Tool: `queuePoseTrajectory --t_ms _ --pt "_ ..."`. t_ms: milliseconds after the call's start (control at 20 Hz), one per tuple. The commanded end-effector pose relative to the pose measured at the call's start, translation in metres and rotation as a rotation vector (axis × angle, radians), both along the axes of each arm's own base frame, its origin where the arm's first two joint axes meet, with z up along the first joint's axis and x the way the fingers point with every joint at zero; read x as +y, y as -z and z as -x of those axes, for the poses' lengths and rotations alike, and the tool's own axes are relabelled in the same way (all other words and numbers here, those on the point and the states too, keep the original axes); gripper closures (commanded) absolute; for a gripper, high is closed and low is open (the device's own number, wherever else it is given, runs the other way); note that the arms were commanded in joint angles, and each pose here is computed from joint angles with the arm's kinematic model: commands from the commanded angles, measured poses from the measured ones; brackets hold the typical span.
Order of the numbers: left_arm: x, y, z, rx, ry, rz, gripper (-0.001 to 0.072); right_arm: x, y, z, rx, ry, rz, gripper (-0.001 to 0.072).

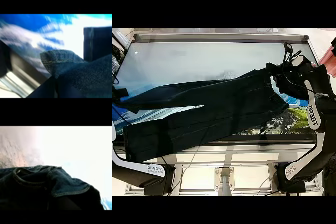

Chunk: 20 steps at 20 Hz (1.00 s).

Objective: Fold the clothes and pants, and hang the long-sleeved shirts on hangers.

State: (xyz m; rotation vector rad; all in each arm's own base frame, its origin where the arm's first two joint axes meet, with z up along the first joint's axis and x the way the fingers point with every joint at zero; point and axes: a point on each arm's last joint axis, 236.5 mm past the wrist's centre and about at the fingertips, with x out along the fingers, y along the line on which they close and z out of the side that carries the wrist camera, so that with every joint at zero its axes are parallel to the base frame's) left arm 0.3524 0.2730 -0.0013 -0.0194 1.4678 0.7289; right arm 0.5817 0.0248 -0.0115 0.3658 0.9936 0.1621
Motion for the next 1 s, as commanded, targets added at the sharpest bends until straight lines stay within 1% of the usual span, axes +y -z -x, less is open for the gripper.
queuePoseTrajectory --t_ms 0,100,150,300,350,400,450,550,650,750,800,900,950 --pt "-0.026 0.044 0.058 0.234 0.012 0.115 0.0684 -0.007 0.018 0.013 0.089 0.021 0.024 0.0675" --pt "-0.044 0.061 0.090 0.348 0.004 0.196 0.0684 -0.012 0.023 0.021 0.127 0.016 0.042 0.0675" --pt "-0.060 0.069 0.100 0.382 0.024 0.278 0.0684 -0.013 0.025 0.024 0.141 0.012 0.043 0.0675" --pt "-0.107 0.077 0.094 0.355 0.118 0.502 0.0674 -0.016 0.028 0.031 0.169 0.007 0.046 0.0675" --pt "-0.124 0.075 0.086 0.318 0.165 0.582 0.0586 -0.017 0.029 0.032 0.174 0.005 0.054 0.0675" --pt "-0.142 0.070 0.078 0.281 0.211 0.663 0.0397 -0.017 0.029 0.033 0.178 0.003 0.053 0.0675" --pt "-0.150 0.065 0.071 0.249 0.232 0.695 0.0329 -0.017 0.029 0.033 0.180 0.002 0.053 0.0675" --pt "-0.138 0.057 0.063 0.228 0.241 0.648 0.0315 -0.016 0.030 0.035 0.187 0.000 0.053 0.0675" --pt "-0.108 0.048 0.051 0.191 0.224 0.530 0.0315 -0.016 0.030 0.035 0.187 -0.001 0.053 0.0675" --pt "-0.065 0.032 0.025 0.051 0.146 0.363 0.0315 -0.016 0.030 0.035 0.189 -0.002 0.053 0.0675" --pt "-0.047 0.022 0.010 -0.053 0.103 0.300 0.0315 -0.016 0.030 0.036 0.193 -0.004 0.052 0.0675" --pt "-0.017 0.010 -0.010 -0.220 0.013 0.222 0.0315 -0.015 0.031 0.039 0.203 -0.011 0.053 0.0675" --pt "-0.011 0.013 -0.014 -0.258 -0.018 0.224 0.0315 -0.015 0.031 0.040 0.207 -0.012 0.053 0.0675"
